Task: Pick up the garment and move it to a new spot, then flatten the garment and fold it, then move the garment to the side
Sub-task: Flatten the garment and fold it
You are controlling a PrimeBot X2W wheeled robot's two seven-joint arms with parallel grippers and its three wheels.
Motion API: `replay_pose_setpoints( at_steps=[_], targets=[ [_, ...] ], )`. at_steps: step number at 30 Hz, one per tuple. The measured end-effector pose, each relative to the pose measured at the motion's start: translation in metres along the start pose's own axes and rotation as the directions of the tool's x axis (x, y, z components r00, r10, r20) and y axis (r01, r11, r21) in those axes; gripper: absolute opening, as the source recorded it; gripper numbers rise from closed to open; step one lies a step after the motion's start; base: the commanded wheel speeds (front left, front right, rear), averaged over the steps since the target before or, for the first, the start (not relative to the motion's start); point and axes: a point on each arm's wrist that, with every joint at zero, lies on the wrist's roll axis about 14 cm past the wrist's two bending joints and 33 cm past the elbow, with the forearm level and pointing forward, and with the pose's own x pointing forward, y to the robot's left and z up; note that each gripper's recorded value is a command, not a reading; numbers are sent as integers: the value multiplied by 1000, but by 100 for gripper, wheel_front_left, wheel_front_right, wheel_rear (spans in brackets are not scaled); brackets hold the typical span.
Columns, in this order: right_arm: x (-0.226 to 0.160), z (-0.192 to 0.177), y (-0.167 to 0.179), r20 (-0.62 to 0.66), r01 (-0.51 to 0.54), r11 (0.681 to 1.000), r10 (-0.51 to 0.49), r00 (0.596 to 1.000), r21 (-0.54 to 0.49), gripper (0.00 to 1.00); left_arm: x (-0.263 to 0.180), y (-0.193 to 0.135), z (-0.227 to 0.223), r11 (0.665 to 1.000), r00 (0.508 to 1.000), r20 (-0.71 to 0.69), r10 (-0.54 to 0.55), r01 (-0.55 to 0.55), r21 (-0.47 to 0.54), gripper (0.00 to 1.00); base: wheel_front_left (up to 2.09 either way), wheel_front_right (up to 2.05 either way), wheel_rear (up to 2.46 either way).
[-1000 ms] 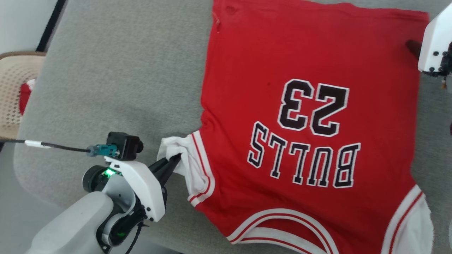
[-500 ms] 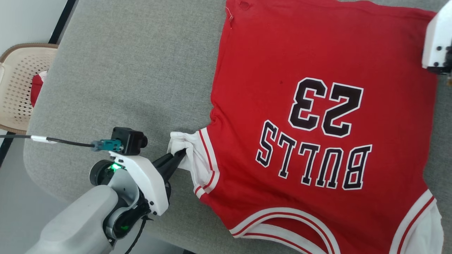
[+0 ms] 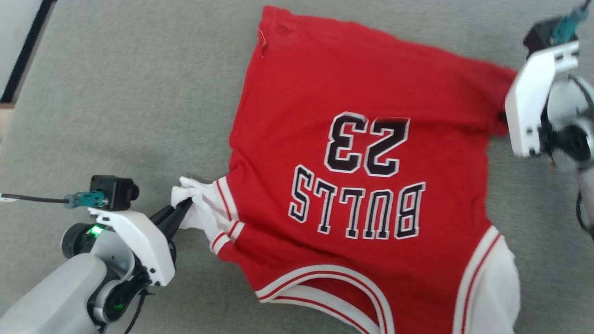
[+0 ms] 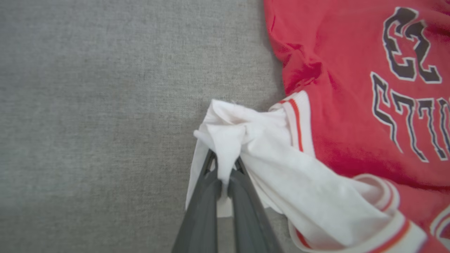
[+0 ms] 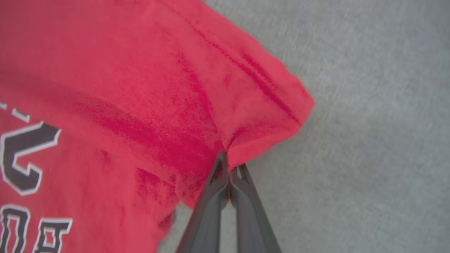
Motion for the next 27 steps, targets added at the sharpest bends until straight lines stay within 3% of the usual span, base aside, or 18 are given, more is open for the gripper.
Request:
replay_pose_setpoints(
  at_steps=[10, 19, 21, 23, 27],
  targets=[
    [-62, -96, 12, -57, -89, 996, 89, 994, 6, 0, 5, -22, 18, 997, 998, 12, -59, 58, 53, 0, 0, 0, 0],
    [-70, -156, 35, -114, -114, 990, 123, 986, 84, 1, 6, -30, 17, 996, 997, 5, -72, 72, 52, 0, 0, 0, 0],
    [-65, -159, 37, -89, -113, 988, 123, 988, 106, 29, 6, -31, 15, 996, 997, 3, -75, 75, 48, 0, 0, 0, 0],
    [-61, -162, 37, -84, -102, 990, 110, 990, 98, 100, 6, -33, 14, 996, 997, -1, -81, 80, 46, 0, 0, 0, 0],
    [-62, -158, 37, -48, -100, 989, 106, 993, 108, 100, 4, -33, 12, 996, 997, -1, -81, 81, 45, 0, 0, 0, 0]
  ],
)
